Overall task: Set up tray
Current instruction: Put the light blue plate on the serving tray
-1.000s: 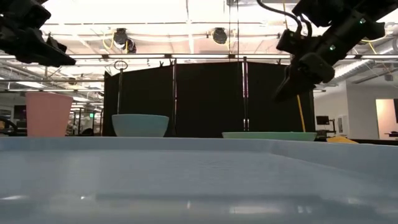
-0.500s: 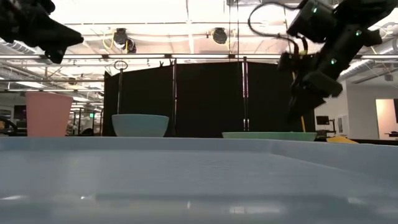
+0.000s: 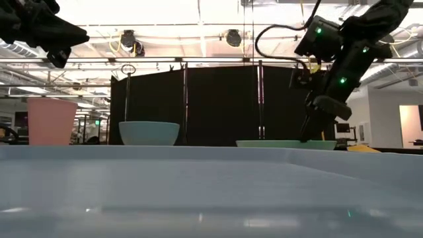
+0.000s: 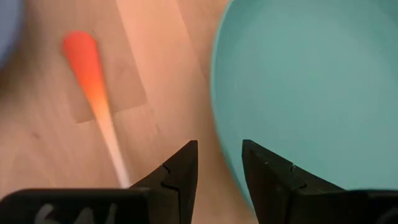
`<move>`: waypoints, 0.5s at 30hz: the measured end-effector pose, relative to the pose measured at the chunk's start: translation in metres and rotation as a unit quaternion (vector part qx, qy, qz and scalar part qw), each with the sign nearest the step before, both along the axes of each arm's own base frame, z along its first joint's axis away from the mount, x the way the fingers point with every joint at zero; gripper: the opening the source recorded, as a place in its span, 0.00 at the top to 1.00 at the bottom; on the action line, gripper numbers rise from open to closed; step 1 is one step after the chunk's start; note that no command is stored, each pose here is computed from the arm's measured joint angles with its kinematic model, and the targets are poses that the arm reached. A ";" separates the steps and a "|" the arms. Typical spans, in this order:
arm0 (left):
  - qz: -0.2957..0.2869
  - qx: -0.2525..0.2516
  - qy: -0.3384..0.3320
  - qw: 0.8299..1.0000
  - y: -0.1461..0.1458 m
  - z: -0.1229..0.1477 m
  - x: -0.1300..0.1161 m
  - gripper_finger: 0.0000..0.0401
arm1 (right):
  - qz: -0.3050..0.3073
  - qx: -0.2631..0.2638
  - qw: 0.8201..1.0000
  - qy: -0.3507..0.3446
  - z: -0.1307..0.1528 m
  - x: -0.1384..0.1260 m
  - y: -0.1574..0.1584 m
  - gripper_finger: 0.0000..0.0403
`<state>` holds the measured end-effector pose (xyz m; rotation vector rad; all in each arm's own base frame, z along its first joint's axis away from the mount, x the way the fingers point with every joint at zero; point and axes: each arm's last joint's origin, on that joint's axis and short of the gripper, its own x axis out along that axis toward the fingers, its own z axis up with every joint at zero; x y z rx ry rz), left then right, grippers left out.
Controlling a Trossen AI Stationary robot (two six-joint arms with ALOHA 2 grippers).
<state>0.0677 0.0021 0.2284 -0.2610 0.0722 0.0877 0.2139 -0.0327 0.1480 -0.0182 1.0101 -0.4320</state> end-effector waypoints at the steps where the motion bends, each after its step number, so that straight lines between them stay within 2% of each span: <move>1: 0.000 0.000 0.000 1.000 0.000 0.000 0.000 0.85 | -0.001 0.000 1.000 0.006 -0.002 0.000 -0.001 0.71; 11: 0.001 0.000 0.000 1.000 0.000 0.000 0.000 0.85 | -0.005 -0.007 1.000 0.007 -0.012 0.008 -0.010 0.71; 15: 0.005 0.000 0.000 1.000 0.000 0.000 0.000 0.85 | -0.011 0.003 1.000 0.002 -0.013 0.009 -0.014 0.74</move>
